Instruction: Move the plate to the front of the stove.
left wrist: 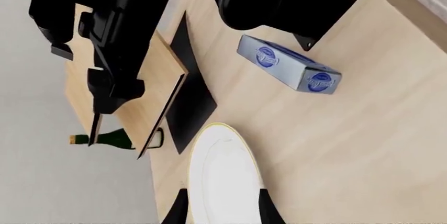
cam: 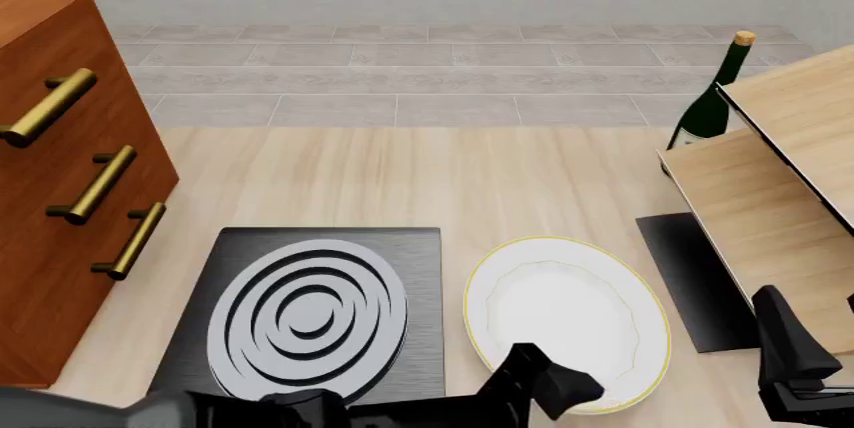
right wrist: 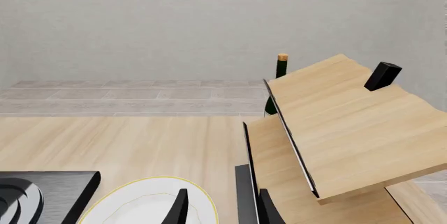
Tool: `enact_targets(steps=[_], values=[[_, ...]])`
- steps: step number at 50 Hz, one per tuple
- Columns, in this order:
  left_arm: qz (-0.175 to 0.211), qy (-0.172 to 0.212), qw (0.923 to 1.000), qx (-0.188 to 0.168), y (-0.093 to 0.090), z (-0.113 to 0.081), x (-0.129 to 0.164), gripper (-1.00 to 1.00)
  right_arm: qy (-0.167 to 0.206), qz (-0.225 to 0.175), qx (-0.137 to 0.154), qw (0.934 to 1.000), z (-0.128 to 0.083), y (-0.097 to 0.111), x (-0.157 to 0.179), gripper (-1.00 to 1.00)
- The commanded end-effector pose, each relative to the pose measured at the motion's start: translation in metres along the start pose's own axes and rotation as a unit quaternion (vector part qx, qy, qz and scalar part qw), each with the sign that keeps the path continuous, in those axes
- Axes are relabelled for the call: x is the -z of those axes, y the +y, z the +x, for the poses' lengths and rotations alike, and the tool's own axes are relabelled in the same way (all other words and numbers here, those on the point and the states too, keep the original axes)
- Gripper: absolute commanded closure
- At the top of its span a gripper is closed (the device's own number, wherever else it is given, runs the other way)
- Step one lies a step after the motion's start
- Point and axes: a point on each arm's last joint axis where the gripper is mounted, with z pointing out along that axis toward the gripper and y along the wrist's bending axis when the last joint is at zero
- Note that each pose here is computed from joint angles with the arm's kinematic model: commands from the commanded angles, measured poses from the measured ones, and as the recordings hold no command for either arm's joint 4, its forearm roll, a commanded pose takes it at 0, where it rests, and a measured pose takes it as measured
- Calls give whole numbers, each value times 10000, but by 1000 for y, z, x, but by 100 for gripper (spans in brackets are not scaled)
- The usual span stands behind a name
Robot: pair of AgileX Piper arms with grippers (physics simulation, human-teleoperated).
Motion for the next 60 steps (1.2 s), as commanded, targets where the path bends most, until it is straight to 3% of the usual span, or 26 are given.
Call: enact_targets(steps=[1, 15, 36, 48, 60], values=[[56, 93, 9999, -37, -7, 8, -5, -100, -1, 2, 2, 10000, 0, 0, 0, -100], [55, 230, 9997, -51, -8, 18, -8, -100, -1, 3, 3, 10000, 0, 0, 0, -100], [240, 193, 9995, 19, -9, 11, -23, -100, 1, 4, 4, 10000, 0, 0, 0, -100], [339, 369, 9987, -47, -19, 26, -28, -100, 0, 5, 5, 10000, 0, 0, 0, -100], [349, 498, 9981, -63, -18, 36, -29, -100, 1, 3, 5, 10000, 0, 0, 0, -100]])
